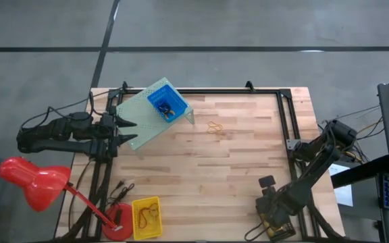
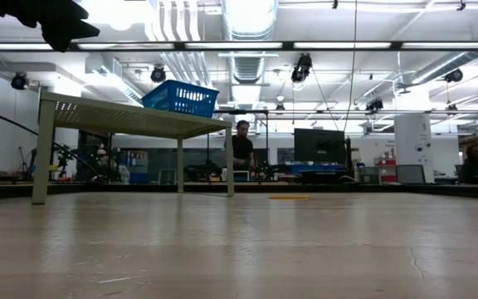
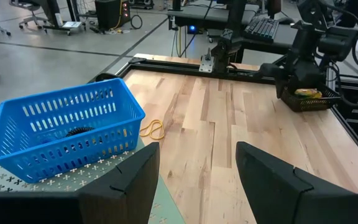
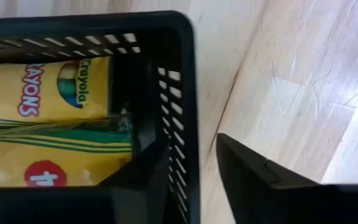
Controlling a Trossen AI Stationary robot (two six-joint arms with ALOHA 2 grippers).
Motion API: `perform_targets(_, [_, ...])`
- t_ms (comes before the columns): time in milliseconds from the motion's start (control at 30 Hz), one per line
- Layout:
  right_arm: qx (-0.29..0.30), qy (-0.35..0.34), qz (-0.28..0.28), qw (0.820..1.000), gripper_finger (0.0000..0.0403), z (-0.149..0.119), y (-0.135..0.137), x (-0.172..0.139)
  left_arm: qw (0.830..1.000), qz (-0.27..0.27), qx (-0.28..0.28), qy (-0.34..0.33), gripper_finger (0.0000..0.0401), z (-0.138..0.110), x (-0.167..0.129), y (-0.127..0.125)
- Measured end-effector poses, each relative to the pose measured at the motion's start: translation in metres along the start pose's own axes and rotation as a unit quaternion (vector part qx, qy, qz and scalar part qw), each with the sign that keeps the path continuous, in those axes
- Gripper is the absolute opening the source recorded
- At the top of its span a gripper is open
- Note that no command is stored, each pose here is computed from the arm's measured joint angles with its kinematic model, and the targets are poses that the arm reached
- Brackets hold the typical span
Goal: Pick & Place Office Desk Supplies
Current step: Put the black basket on the shelf
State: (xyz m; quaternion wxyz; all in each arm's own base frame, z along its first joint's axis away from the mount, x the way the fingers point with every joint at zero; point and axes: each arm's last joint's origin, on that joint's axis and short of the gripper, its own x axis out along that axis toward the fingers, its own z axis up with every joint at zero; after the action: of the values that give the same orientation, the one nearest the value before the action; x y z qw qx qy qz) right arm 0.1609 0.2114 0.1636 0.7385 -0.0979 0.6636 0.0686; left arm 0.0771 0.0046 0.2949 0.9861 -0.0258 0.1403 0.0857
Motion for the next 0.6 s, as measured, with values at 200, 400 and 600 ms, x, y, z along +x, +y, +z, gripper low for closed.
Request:
perform_targets(200, [-0.011, 0.002, -0.002, 1.000, 0.0050, 0.001, 0.001, 0.003, 1.000, 0.000, 0.000, 0.000, 0.0215, 0.000, 0.000, 0.000])
perform_targets(400, [-0.045, -0.019, 0.016, 0.999, 0.0014, 0.006, 0.000, -0.002, 1.000, 0.000, 0.000, 0.000, 0.0215, 0.000, 0.000, 0.000])
perform_targets(600, [-0.003, -0.035, 0.024, 0.999, 0.0012, 0.018, -0.014, -0.008, 1.000, 0.000, 0.000, 0.000, 0.0215, 0.000, 0.000, 0.000])
